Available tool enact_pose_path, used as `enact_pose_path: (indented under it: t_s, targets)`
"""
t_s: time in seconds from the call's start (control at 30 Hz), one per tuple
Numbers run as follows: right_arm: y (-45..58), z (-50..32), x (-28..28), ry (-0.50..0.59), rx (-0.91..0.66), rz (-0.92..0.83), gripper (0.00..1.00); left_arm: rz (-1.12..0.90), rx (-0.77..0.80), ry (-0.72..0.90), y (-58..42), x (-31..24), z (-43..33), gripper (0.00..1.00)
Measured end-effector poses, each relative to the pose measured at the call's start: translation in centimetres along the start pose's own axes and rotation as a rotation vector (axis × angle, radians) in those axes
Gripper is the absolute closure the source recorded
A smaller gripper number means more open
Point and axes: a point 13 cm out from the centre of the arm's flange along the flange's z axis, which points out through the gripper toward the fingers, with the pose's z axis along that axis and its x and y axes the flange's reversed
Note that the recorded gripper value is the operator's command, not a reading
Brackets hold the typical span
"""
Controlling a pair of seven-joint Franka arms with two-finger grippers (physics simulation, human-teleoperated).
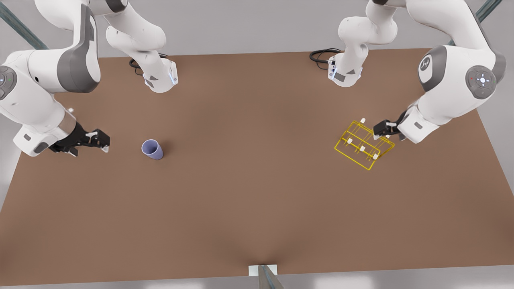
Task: Place the cup on the cup holder
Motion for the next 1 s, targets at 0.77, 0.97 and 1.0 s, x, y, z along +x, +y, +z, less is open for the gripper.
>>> enact_pose_path:
  t_s: [0.77, 0.97, 1.0]
  targets:
    - [14.5, 17.1, 6.7, 0.206, -0.016, -0.102, 0.00, -0.127, -0.053, 0.183, -6.7, -2.8, 11.2, 0.00]
    - [13.3, 20.8, 12.2, 0.165, 0.041, -0.045, 0.00, -0.201, -0.054, 0.228, -7.0, -1.7, 11.6, 0.00]
    - [13.5, 21.2, 12.6, 0.153, 0.045, -0.045, 0.00, -0.210, -0.056, 0.232, -7.0, -1.6, 11.7, 0.00]
